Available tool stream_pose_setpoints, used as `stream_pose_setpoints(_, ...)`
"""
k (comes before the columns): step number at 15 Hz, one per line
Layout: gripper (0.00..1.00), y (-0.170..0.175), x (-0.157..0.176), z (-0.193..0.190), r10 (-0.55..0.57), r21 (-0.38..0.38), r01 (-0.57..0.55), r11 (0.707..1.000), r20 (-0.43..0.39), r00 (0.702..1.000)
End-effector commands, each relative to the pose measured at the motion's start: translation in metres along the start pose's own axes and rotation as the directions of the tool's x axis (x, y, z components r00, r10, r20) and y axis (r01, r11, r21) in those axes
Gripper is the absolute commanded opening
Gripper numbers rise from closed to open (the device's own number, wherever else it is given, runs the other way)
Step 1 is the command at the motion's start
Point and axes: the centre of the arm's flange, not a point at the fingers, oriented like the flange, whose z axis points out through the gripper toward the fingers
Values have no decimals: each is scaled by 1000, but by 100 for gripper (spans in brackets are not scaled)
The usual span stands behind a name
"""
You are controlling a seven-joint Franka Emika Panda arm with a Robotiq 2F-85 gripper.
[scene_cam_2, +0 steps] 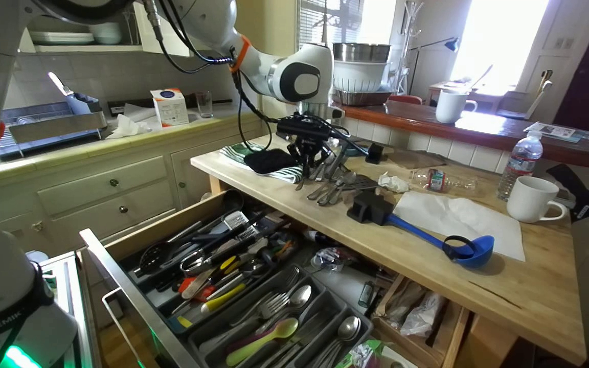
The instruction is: Move a spoon to the left
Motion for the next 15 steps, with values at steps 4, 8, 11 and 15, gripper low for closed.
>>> stream_pose_setpoints(4,2,8,11,-3,-22,16,22,1000,-14,1000)
stream_pose_setpoints(8,2,20,19,1,-39,25,40,999,-32,999)
stream_pose_setpoints(11,2,26,24,6,-52,44,53,998,-26,998)
stream_pose_setpoints(15,2,28,29,15,-87,97,87,991,-13,996)
